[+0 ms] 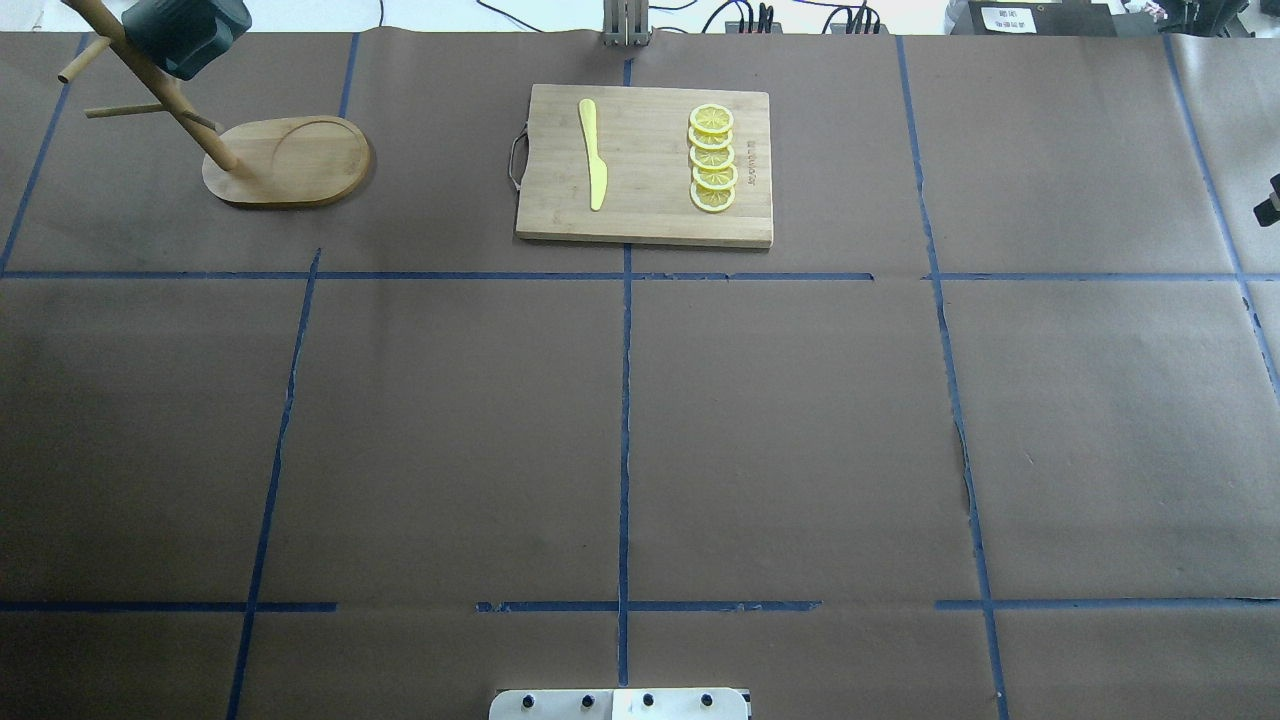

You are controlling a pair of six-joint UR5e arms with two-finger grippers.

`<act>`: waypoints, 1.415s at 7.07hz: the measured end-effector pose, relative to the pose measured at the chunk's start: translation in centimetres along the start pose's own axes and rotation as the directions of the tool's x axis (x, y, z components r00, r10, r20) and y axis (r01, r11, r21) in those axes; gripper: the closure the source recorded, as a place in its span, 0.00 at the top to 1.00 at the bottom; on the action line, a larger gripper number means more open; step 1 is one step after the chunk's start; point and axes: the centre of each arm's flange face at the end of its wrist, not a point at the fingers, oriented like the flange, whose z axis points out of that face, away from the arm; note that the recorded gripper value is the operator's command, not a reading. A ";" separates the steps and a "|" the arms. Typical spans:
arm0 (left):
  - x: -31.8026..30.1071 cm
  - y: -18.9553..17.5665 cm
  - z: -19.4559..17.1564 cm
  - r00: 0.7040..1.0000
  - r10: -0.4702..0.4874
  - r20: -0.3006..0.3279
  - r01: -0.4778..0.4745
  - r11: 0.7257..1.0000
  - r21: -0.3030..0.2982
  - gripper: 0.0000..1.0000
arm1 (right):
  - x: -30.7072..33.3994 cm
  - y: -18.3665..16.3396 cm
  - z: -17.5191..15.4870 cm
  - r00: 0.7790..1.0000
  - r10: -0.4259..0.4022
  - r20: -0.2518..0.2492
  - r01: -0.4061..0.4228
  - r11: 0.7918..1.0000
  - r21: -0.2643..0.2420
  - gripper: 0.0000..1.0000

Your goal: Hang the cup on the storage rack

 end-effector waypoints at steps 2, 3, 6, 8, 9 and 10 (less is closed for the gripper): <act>-0.6 -0.4 0.3 1.000 -0.002 0.002 0.002 1.000 0.002 1.00 | 3.9 3.1 0.8 1.000 0.011 0.018 -0.010 1.000 -0.024 1.00; -0.7 -0.5 0.4 1.000 -0.004 0.002 0.004 1.000 0.001 1.00 | 5.9 4.8 1.4 1.000 0.018 0.020 -0.017 0.999 -0.037 1.00; -0.7 -0.6 0.4 1.000 -0.005 0.003 0.005 1.000 0.001 1.00 | 12.9 8.3 2.9 1.000 -0.013 0.017 0.014 0.998 -0.068 1.00; -0.7 -0.6 0.4 1.000 -0.002 0.003 0.002 1.000 0.002 1.00 | 14.7 8.9 2.8 1.000 -0.001 0.003 0.001 0.998 -0.067 1.00; -0.7 -0.6 0.4 1.000 -0.001 0.003 0.001 1.000 0.002 1.00 | 15.5 9.2 2.4 1.000 0.015 -0.002 -0.015 0.998 -0.061 1.00; -0.7 -0.6 0.4 1.000 -0.001 0.003 0.001 1.000 0.002 1.00 | 16.5 9.5 2.2 0.999 0.039 -0.004 -0.039 0.998 -0.056 1.00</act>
